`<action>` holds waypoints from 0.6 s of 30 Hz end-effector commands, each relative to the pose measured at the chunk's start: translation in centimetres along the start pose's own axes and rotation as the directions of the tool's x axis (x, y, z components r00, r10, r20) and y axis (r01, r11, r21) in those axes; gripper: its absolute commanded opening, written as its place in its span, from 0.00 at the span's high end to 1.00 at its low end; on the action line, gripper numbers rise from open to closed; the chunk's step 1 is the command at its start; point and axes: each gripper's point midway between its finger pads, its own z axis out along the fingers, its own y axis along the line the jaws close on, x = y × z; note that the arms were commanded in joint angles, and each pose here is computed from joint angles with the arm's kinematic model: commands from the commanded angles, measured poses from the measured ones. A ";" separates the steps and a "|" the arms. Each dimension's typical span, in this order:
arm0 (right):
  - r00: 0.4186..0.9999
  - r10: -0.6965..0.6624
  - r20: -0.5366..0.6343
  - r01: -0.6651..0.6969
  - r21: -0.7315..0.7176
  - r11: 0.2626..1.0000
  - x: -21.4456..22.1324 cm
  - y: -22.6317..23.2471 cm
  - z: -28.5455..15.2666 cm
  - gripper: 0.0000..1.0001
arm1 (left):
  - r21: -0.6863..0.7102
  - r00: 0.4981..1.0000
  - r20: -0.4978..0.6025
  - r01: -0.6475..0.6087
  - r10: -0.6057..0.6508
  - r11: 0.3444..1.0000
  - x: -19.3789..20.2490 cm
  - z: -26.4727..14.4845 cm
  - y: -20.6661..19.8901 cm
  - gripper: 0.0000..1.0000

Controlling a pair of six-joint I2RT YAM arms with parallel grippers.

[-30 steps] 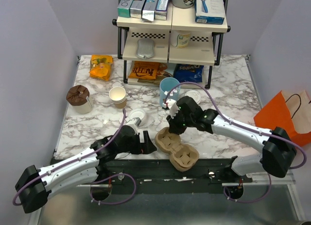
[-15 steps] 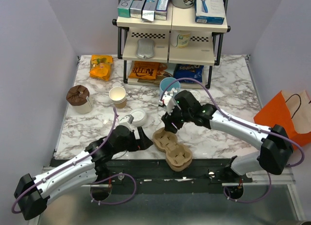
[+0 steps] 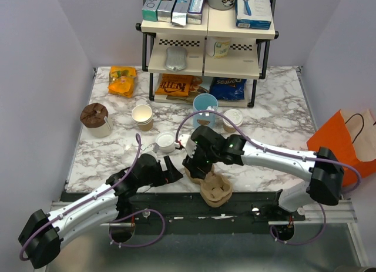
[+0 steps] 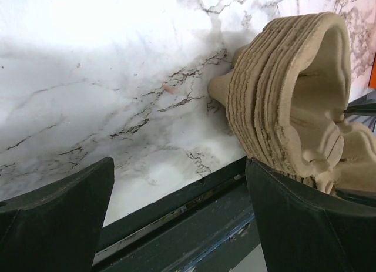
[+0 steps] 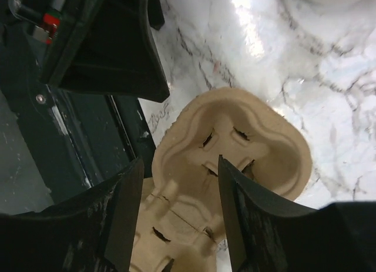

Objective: Pack the takeout coffee

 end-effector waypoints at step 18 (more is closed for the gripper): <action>0.983 0.115 -0.144 -0.115 0.005 0.993 1.8 1.5 2.1 0.51 | 0.099 0.999 -0.046 0.026 -0.022 0.995 0.8 0.6 -1.4 0.01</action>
